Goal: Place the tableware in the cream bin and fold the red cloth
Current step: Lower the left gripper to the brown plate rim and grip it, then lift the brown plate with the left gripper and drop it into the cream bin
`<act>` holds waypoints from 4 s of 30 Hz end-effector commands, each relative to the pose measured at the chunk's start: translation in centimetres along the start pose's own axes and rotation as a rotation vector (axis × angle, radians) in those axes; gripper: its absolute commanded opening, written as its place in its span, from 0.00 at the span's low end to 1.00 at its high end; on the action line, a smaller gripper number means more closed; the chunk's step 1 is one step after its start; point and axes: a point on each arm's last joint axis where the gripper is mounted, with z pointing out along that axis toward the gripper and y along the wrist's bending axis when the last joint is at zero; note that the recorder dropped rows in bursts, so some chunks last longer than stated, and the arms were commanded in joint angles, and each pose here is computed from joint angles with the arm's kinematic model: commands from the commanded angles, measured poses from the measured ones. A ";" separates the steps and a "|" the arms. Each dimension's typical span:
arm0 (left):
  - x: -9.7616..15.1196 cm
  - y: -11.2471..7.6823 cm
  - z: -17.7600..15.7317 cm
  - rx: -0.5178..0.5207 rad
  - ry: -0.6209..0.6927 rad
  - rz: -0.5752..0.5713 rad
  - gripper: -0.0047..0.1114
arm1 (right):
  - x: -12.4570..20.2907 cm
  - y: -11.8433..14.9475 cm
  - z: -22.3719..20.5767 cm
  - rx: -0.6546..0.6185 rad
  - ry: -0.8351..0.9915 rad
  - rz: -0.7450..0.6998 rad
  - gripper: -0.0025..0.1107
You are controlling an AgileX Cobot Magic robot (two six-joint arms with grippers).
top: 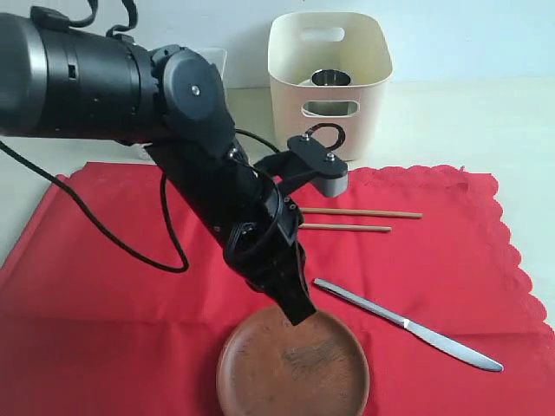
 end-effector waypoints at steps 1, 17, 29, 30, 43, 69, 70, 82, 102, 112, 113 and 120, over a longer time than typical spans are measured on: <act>0.2 0.3 1.4 0.010 0.021 -0.016 0.08 | 0.1 0.0 0.0 -0.002 -0.005 0.000 0.02; 0.3 2.6 4.1 -0.123 0.021 0.042 0.52 | 0.1 0.0 0.0 -0.002 -0.005 0.000 0.02; 1.5 3.9 7.4 -0.121 0.097 0.038 0.51 | 0.1 0.0 0.0 -0.002 -0.005 0.000 0.02; 1.5 3.9 7.4 -0.120 0.098 0.038 0.49 | 0.1 0.0 0.0 -0.002 -0.005 0.000 0.02; 2.0 3.4 7.1 -0.068 0.158 0.055 0.04 | 0.1 0.0 0.0 -0.002 -0.004 0.000 0.02; 0.9 6.3 -1.7 0.000 -0.169 -0.274 0.04 | 0.1 0.0 0.0 -0.002 -0.004 0.000 0.02; 0.9 6.4 -1.7 0.001 -0.172 -0.283 0.04 | 0.1 0.0 0.0 -0.002 -0.004 0.000 0.02; 1.0 7.7 2.1 0.108 -0.189 -0.492 0.04 | 0.1 0.0 0.0 -0.002 -0.004 0.000 0.02; 2.3 8.5 5.8 0.165 -0.110 -0.572 0.37 | 0.1 0.0 0.0 -0.002 -0.004 0.000 0.02; 2.1 7.6 6.0 0.216 -0.090 -0.530 0.13 | 0.1 0.0 0.0 -0.002 -0.004 0.000 0.02; 2.1 7.6 5.9 0.217 -0.091 -0.531 0.04 | 0.1 0.0 0.0 -0.002 -0.005 0.000 0.02; 0.7 6.3 2.5 0.333 -0.187 -0.550 0.04 | 0.1 0.0 0.0 -0.002 -0.005 0.000 0.02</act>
